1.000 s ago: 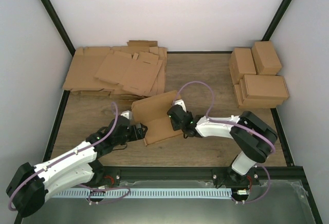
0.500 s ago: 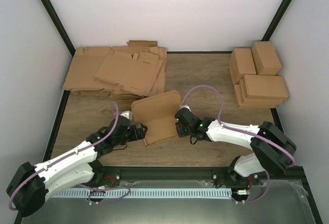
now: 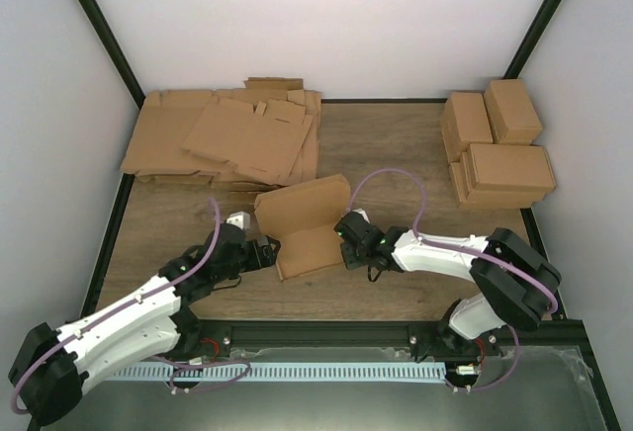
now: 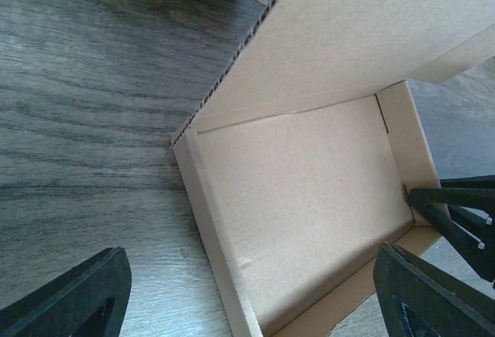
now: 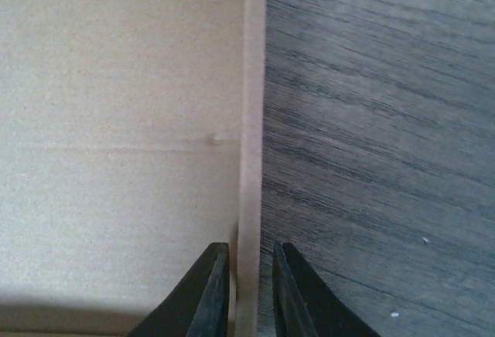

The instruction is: Fold the paper box

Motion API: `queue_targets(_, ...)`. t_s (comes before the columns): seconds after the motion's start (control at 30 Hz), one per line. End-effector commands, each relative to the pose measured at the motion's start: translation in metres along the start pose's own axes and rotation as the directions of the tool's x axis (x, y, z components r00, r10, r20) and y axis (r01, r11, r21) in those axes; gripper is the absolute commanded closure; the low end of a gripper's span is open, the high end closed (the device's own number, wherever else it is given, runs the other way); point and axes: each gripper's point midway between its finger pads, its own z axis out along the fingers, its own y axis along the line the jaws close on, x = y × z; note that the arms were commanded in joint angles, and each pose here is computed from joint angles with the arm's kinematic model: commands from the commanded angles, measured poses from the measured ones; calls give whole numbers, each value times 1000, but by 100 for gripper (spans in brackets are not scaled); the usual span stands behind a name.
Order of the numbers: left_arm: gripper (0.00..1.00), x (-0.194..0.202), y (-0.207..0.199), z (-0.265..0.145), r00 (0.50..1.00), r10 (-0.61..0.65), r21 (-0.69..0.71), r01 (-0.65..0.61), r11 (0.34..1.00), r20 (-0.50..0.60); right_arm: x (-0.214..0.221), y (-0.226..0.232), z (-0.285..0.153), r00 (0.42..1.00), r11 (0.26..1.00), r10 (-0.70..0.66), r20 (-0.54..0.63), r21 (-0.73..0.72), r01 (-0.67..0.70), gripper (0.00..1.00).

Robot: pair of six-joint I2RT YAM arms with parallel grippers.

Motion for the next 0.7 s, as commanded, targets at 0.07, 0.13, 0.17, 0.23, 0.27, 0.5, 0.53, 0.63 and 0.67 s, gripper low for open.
queue_targets(0.07,11,-12,-11,-8,999,4,27,-5,1000,41,-18,-11,-12,994,996,66,85,46,-70,88)
queue_targets(0.13,11,-13,-9,-8,999,4,20,-4,1000,43,-20,-17,-13,991,993,91,96,61,-97,90)
queue_targets(0.17,11,-17,-14,-13,998,-1,43,-1,999,62,-21,-20,-13,989,991,110,98,67,-117,92)
queue_targets(0.23,11,-18,-16,-15,998,-6,56,2,998,70,-21,-27,-11,983,984,154,96,76,-161,95)
queue_targets(0.27,11,-19,-17,-16,997,-10,63,6,998,74,-22,-30,-11,981,981,169,97,78,-177,95)
queue_targets(0.5,11,-21,-16,-13,996,-36,60,31,998,83,-26,-37,-13,962,968,241,128,36,-248,98)
queue_targets(0.53,11,-22,-17,-11,996,-35,57,30,998,84,-27,-37,-13,960,967,248,132,29,-254,98)
queue_targets(0.63,11,-24,-18,-6,997,-18,44,14,999,80,-34,-36,-17,956,966,255,147,-10,-257,75)
queue_targets(0.67,11,-27,-21,-6,997,-9,46,5,999,82,-37,-35,-20,956,968,249,156,-23,-248,55)
